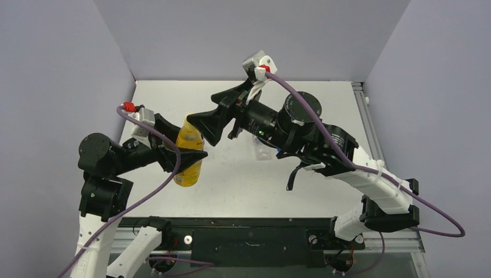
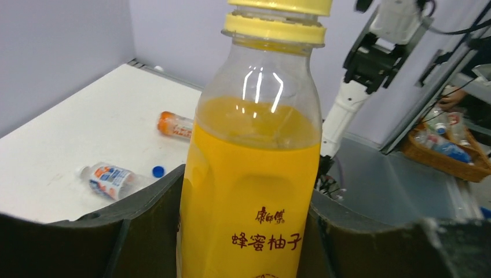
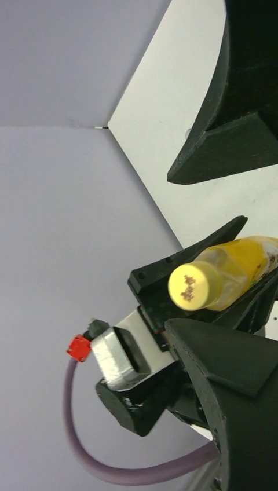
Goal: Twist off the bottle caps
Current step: Unscrew the bottle cap from the plastic bottle.
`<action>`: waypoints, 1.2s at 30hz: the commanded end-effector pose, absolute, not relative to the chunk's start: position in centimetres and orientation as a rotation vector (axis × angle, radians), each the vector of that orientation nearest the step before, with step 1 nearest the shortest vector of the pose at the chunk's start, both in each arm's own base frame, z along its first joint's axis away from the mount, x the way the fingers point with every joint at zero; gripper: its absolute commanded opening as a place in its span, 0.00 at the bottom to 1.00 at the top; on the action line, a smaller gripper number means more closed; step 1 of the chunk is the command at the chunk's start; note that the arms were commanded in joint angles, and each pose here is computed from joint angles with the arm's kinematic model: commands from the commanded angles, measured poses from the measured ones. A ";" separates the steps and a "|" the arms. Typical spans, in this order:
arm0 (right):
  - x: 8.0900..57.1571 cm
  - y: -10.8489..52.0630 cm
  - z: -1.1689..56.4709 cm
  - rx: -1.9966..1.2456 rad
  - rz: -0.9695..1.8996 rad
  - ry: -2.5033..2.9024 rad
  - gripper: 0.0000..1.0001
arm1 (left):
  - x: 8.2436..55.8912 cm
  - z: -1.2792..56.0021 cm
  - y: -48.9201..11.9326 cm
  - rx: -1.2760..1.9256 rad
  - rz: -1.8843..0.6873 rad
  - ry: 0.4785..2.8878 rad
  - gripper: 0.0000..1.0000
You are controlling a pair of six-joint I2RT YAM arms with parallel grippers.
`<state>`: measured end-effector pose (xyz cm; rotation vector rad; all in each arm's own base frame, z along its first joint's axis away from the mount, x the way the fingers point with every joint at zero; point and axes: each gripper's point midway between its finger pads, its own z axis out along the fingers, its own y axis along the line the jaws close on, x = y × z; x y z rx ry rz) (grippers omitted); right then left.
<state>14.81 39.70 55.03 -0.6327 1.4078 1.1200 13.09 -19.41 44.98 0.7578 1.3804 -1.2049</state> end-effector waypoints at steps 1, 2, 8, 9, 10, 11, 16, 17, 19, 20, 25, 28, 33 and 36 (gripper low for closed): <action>16.2 39.6 56.3 -0.478 1.001 1.438 0.81 | 14.7 44.6 -18.3 0.756 -1.014 1.375 0.00; 16.1 40.0 56.2 -0.485 0.997 1.440 0.81 | 15.1 44.5 -18.2 0.747 -0.992 1.376 0.00; 15.8 40.9 56.0 -0.491 1.000 1.445 0.77 | 16.4 43.9 -17.5 0.715 -0.913 1.401 0.00; 15.8 41.0 55.9 -0.495 0.997 1.448 0.74 | 16.5 43.8 -17.5 0.713 -0.911 1.409 0.00; 15.8 41.3 55.7 -0.505 0.995 1.455 0.73 | 16.5 43.7 -17.5 0.713 -0.906 1.408 0.00; 15.8 41.4 55.5 -0.511 0.991 1.463 0.70 | 16.4 43.7 -17.4 0.714 -0.902 1.406 0.00; 15.8 42.2 54.7 -0.537 0.991 1.477 0.55 | 16.0 43.7 -17.4 0.720 -0.902 1.398 0.00; 15.9 42.2 54.6 -0.539 0.991 1.480 0.54 | 16.0 43.7 -17.4 0.720 -0.904 1.398 0.00; 16.0 42.3 54.4 -0.540 0.989 1.487 0.52 | 16.0 43.9 -17.5 0.719 -0.912 1.394 0.00; 16.1 42.3 54.3 -0.539 0.988 1.490 0.51 | 16.0 44.0 -17.5 0.719 -0.914 1.391 0.00; 16.7 42.3 54.0 -0.534 0.992 1.505 0.40 | 15.7 44.4 -17.5 0.716 -0.923 1.378 0.00; 16.8 42.4 53.9 -0.534 0.997 1.505 0.31 | 15.6 44.5 -17.6 0.717 -0.936 1.378 0.00; 16.9 42.1 53.7 -0.537 0.987 1.516 0.33 | 15.3 45.0 -17.7 0.711 -0.954 1.364 0.00; 17.3 41.9 53.3 -0.521 0.969 1.526 0.44 | 15.2 45.2 -17.8 0.708 -0.964 1.362 0.00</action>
